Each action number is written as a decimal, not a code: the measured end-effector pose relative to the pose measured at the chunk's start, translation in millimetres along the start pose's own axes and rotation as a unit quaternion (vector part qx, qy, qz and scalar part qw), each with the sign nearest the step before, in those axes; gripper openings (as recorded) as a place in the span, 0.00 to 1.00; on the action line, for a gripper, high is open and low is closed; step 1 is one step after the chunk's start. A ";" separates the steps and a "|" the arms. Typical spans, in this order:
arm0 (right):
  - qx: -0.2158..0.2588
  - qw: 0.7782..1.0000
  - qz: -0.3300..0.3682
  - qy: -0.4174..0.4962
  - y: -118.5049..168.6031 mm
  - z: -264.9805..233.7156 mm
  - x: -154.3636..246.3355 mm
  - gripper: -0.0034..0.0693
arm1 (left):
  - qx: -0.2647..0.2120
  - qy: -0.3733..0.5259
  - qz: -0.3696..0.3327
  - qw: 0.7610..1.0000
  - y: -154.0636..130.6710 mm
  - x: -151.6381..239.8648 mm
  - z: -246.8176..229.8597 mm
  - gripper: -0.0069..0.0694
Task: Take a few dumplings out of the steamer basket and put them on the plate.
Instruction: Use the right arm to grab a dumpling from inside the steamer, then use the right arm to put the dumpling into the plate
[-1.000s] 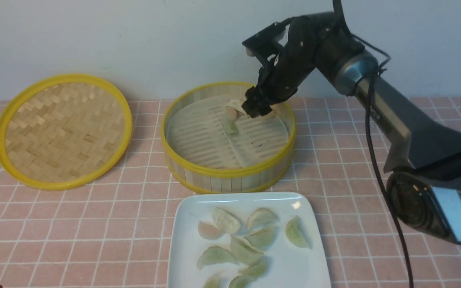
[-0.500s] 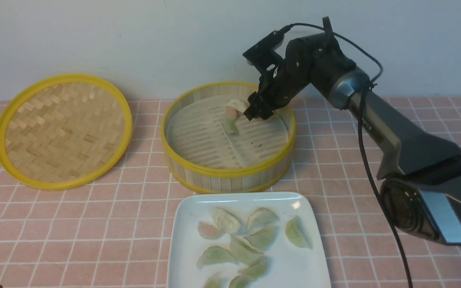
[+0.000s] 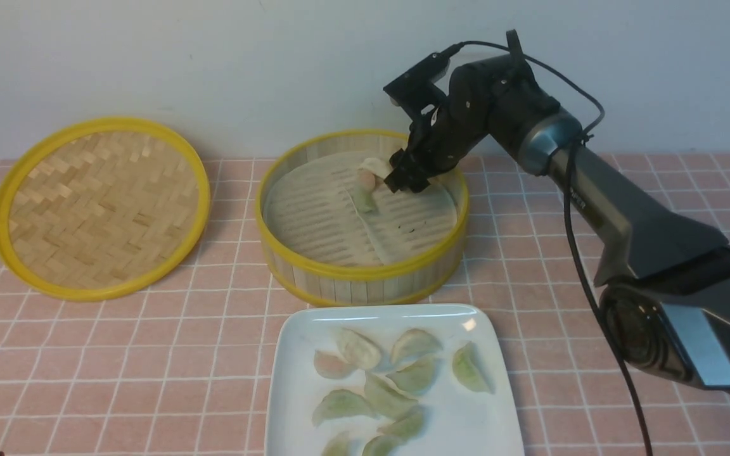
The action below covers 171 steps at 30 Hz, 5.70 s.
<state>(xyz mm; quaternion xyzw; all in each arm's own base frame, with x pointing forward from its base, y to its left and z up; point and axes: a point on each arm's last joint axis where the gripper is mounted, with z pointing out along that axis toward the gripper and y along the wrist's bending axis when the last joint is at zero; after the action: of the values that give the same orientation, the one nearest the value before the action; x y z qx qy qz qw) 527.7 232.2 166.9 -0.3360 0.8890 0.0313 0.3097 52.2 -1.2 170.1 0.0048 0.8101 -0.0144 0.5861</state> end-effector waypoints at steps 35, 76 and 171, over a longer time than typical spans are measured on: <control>0.032 0.999 -0.002 0.044 16.3 -13.7 -4.7 0.79 | 0.000 0.000 0.000 1.000 0.0 0.0 0.0 0.08; -0.010 0.998 -0.056 -0.018 2.4 -36.2 -18.5 0.22 | 0.000 0.000 0.000 1.000 0.0 0.0 0.0 0.08; -0.074 0.991 0.106 0.040 31.8 -156.4 6.4 0.40 | 0.000 0.000 0.000 1.000 0.0 0.0 0.0 0.08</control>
<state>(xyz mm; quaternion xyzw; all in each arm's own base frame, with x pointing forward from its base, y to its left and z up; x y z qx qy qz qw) 421.5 211.8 284.5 -0.2630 0.9265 0.1156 0.2429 52.2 -1.2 170.1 0.0048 0.8101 -0.0144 0.5861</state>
